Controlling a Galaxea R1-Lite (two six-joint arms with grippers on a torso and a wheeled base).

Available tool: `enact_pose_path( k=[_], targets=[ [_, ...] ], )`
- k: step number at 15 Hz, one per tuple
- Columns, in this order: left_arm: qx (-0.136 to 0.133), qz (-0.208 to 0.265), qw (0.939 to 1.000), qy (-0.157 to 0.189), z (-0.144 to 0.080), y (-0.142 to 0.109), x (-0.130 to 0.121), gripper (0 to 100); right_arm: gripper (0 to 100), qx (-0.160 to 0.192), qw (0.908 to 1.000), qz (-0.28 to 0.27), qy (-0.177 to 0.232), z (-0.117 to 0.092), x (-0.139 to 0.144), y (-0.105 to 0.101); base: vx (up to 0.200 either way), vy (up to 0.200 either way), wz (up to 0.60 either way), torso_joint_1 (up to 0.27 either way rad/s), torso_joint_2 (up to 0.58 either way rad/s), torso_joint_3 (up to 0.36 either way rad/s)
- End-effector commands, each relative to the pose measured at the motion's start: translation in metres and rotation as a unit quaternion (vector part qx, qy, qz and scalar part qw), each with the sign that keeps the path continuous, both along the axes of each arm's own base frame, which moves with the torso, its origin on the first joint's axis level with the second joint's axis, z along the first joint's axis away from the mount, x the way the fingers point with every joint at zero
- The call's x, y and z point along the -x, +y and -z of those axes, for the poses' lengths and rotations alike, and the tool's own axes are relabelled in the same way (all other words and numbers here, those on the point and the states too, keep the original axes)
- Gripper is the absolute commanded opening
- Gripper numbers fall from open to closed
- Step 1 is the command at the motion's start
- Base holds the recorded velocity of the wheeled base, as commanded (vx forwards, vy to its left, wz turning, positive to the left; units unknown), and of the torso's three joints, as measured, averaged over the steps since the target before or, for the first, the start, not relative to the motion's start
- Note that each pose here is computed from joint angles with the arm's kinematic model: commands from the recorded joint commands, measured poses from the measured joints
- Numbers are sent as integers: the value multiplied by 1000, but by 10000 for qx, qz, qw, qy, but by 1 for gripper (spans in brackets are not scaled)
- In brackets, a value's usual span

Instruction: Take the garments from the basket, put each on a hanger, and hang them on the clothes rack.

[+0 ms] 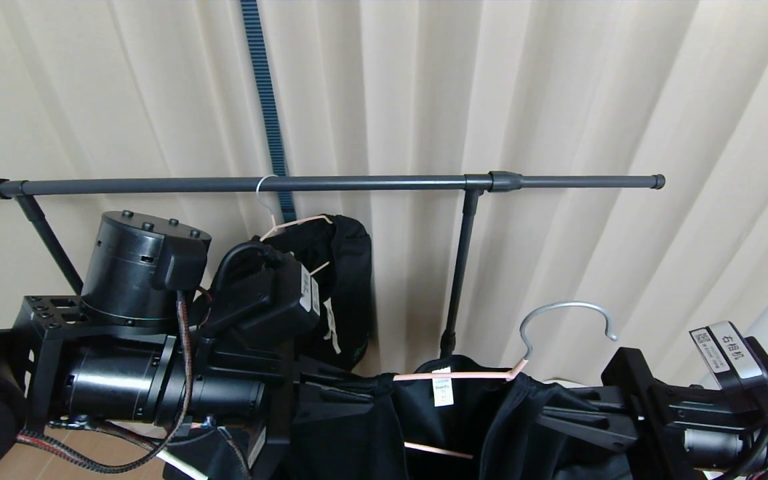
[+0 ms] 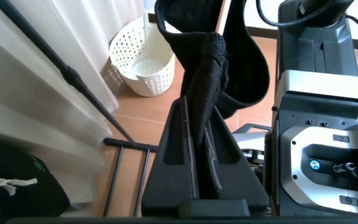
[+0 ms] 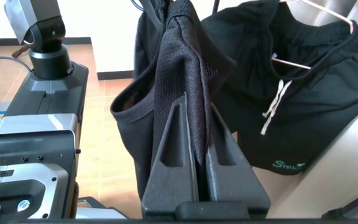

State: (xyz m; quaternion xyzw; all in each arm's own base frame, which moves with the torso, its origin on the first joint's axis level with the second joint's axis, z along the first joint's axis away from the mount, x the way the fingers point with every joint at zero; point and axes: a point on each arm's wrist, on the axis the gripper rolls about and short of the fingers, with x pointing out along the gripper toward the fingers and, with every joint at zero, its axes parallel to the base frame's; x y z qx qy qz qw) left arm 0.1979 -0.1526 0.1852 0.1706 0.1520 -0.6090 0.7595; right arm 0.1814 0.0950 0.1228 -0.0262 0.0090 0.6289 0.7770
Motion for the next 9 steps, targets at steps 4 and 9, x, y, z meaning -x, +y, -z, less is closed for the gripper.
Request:
enact_pose_path(
  k=[4,9],
  targets=[
    [13,-66,10000,-48,-2,3,3,0,0,-13,10000,6,-38,-1,0,0,0,0,0,0,0,0],
    [7,-130,9999,-54,-2,7,7,0,0,-38,9999,75,-88,-4,0,0,0,0,0,0,0,0]
  ],
)
